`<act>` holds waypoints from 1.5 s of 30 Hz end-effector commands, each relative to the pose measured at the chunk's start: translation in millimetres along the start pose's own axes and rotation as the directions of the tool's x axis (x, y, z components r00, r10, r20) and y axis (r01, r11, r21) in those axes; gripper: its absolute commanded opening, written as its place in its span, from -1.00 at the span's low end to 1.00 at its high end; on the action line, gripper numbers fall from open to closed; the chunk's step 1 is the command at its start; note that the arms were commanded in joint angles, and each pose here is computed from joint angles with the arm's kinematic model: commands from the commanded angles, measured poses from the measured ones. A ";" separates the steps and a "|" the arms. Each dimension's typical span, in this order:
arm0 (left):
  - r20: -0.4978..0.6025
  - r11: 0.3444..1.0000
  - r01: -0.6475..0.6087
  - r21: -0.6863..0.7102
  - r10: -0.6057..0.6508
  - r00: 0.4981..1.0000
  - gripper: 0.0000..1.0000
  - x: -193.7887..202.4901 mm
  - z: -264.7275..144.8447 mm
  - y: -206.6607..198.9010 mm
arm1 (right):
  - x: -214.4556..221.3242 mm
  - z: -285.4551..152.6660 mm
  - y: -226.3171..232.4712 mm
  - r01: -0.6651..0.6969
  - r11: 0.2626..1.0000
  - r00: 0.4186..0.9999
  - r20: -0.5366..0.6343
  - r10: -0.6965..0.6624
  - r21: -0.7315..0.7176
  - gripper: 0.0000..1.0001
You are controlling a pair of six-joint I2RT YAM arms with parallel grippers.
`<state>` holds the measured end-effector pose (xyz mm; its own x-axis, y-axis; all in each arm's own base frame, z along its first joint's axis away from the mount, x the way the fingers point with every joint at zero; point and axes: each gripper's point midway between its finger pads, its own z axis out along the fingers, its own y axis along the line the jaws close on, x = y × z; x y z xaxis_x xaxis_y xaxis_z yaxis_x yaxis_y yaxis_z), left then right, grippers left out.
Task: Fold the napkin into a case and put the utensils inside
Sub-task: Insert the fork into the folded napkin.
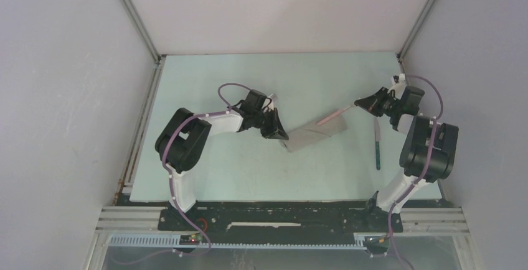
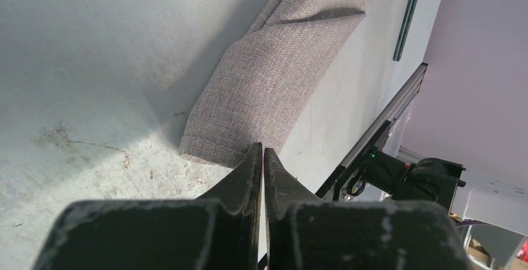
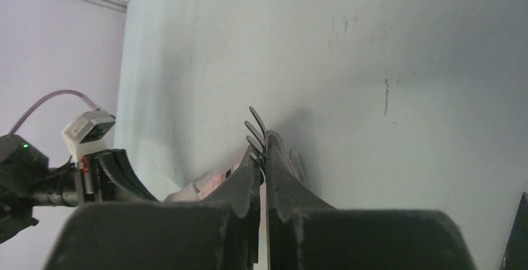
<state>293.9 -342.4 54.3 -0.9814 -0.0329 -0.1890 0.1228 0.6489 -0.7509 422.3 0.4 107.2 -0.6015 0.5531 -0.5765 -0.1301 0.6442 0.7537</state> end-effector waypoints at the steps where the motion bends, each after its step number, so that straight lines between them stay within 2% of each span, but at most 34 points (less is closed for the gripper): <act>1: 0.006 0.999 -0.037 -0.002 0.037 0.999 -0.87 -1.8 5.8 1.1 | 0.9 12.5 -6.6 0.069 0.997 0.997 -0.044 -0.067 0.045 -1.00; 24: 0.004 1.000 -0.023 -0.014 0.023 1.000 -0.92 3.5 9.2 11.6 | 17.9 33.9 -10.7 0.051 0.994 0.986 -0.166 -0.034 0.099 -1.00; 32: 0.010 1.000 -0.021 -0.009 0.021 1.000 -0.93 3.9 8.4 10.8 | 29.7 44.6 6.3 -0.004 0.999 0.978 -0.209 0.014 0.049 -1.00; 45: 0.010 1.000 -0.027 -0.012 0.027 1.000 -0.95 7.3 6.3 12.5 | 60.8 67.3 27.3 -0.072 0.996 0.962 -0.262 0.081 0.042 -1.00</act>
<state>289.9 -340.1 38.5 -0.9828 -0.0319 -0.1818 0.1169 0.6548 -0.7467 423.4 82.8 58.4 -0.8165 0.4141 -0.4024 -0.0455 0.6486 0.7598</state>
